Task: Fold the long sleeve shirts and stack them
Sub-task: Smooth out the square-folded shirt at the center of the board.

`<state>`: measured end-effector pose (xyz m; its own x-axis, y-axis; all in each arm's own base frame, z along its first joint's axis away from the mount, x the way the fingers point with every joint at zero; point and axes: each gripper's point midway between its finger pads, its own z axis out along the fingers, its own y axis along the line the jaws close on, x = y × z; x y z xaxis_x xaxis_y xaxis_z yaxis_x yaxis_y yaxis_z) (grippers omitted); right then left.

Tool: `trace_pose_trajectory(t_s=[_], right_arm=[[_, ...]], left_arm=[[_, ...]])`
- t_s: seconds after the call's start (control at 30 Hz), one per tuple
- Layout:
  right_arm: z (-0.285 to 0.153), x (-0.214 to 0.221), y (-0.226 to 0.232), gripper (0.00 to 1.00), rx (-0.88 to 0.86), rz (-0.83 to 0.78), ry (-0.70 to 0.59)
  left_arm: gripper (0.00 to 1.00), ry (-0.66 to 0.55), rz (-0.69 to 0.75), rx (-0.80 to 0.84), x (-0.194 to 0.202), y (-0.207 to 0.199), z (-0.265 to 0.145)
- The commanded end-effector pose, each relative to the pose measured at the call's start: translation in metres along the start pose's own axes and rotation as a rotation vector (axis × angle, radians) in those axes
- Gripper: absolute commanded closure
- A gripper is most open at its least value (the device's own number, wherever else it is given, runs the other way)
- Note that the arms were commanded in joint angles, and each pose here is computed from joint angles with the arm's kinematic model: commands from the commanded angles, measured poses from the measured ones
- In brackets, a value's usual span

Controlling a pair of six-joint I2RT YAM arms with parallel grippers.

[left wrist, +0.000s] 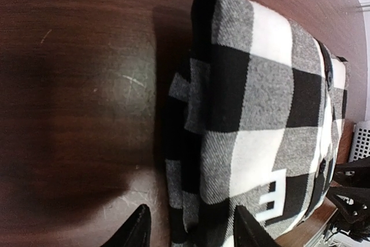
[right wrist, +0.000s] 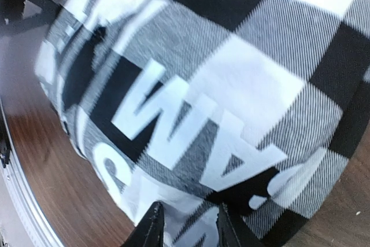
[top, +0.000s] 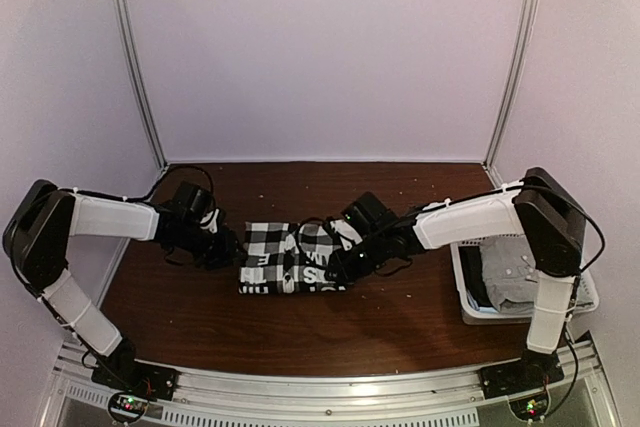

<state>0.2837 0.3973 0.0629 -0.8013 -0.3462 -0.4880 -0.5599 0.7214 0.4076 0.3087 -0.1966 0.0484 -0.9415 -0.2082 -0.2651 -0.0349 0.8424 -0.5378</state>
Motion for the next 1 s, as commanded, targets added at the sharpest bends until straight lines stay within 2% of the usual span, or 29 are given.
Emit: trace_pose_trajectory(t_s=[0.0,0.17,0.5,0.97], right_arm=[[0.004,0.022,-0.006,0.67,-0.008,0.041,0.015],[0.005,0.037,-0.012,0.68,0.001,0.053,0.035],[0.003,0.033,-0.009,0.68,-0.006,0.045,0.027],[-0.027,-0.005,0.003,0.64,0.012,0.015,-0.078]], left_arm=[[0.5,-0.007,0.054,0.05,-0.014,-0.01,0.012],[0.53,0.011,0.046,0.021,-0.014,-0.001,0.025],[0.6,0.056,0.031,0.026,-0.007,0.001,0.036],[0.71,0.107,0.011,0.097,0.003,-0.018,0.041]])
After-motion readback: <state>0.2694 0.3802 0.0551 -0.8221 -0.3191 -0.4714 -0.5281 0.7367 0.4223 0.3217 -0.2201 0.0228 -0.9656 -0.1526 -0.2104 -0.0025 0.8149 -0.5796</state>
